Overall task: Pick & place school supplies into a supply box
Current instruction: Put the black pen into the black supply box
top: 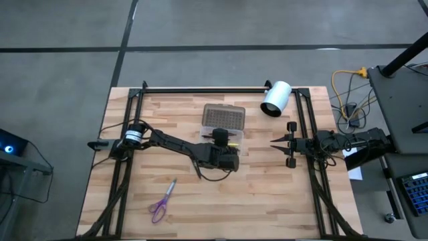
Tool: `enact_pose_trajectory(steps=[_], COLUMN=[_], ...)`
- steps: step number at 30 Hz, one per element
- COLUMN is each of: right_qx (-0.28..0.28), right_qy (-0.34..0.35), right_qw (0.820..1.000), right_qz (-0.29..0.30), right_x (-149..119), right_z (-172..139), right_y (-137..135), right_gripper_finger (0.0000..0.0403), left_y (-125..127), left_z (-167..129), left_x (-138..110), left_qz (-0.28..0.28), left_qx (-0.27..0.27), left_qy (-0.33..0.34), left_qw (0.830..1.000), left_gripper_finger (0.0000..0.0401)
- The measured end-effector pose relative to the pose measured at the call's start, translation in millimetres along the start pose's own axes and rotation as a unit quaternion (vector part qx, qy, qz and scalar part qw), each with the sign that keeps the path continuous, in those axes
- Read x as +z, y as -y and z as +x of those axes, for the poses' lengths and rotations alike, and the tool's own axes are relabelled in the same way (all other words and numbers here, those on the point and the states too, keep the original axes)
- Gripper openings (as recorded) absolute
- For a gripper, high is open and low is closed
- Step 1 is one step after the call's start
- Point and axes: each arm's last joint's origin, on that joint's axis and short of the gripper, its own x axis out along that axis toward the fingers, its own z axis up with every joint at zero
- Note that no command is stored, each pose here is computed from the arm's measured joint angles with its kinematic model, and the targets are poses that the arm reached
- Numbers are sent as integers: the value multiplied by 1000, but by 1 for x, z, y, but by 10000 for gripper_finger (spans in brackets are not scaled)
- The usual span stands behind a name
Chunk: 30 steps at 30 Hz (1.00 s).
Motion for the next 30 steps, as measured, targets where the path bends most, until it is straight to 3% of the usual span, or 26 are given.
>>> enact_pose_trajectory(steps=[9,30], right_qx=[0,0], right_qy=[0,0], right_qw=[1000,1000], right_qz=[0,0], right_x=[0,0], right_z=[0,0], right_y=[0,0], right_gripper_finger=[68,68], left_y=[2,26], left_z=[-10,-73], left_x=[4,-4], left_qz=[20,115], left_qx=[-4,-35], left_qy=[5,14], left_qw=[1000,993], left_gripper_finger=[89,89])
